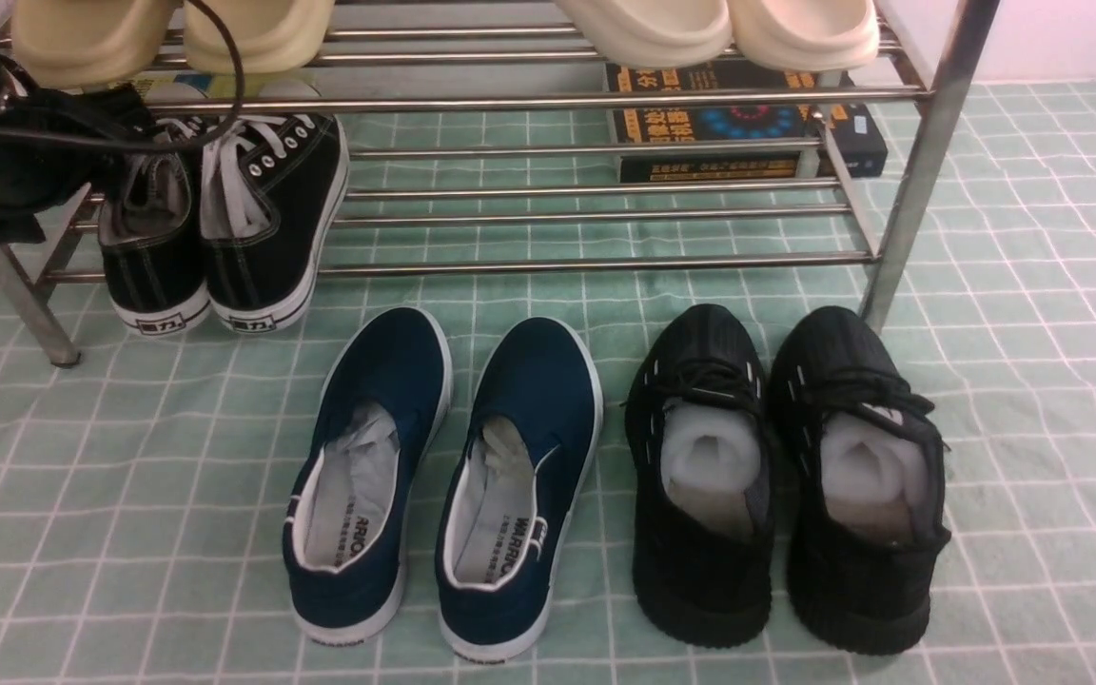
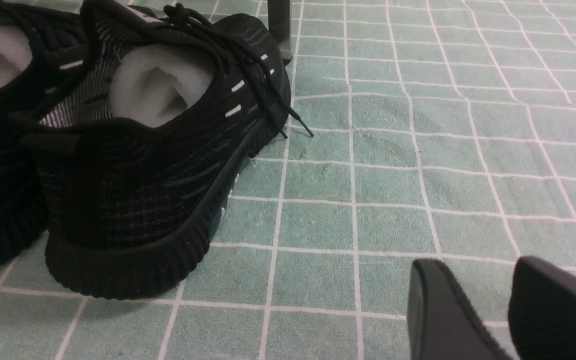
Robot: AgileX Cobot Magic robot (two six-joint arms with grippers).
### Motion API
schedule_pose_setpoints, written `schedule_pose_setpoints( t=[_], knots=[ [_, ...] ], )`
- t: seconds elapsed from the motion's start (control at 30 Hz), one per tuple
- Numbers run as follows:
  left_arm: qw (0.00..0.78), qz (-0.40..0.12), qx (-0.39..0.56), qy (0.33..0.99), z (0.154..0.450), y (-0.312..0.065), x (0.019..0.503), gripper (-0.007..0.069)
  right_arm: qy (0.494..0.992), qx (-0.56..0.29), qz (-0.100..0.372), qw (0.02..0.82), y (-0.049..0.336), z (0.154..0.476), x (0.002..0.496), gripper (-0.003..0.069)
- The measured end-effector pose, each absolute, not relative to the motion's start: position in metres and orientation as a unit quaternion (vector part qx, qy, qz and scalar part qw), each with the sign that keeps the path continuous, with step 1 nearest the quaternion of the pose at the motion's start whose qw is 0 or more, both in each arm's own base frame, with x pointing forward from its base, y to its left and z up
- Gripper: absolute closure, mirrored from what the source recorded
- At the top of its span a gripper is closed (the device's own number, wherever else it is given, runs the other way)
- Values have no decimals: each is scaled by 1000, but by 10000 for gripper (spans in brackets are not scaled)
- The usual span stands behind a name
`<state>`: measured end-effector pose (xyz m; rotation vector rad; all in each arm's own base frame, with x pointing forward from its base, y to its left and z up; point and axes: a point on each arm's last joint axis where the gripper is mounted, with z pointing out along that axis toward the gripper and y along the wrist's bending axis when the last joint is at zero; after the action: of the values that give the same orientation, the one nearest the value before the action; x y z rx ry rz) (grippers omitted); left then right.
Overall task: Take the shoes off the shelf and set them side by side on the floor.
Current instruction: 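Grasp the leftmost shoe on the bottom shelf of the shoe rack with the left gripper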
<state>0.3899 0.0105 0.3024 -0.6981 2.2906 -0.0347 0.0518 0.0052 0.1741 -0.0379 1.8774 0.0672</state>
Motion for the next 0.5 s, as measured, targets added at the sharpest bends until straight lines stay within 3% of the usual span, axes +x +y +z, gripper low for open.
schedule_pose_setpoints(
  t=[0.33, 0.5],
  knots=[
    [331, 2, -267, 905, 260, 11, 412, 240, 807, -16, 29, 590, 5, 174, 52, 421],
    [331, 2, -263, 906, 255, 10, 416, 346, 807, -16, 29, 590, 5, 174, 52, 421]
  ],
)
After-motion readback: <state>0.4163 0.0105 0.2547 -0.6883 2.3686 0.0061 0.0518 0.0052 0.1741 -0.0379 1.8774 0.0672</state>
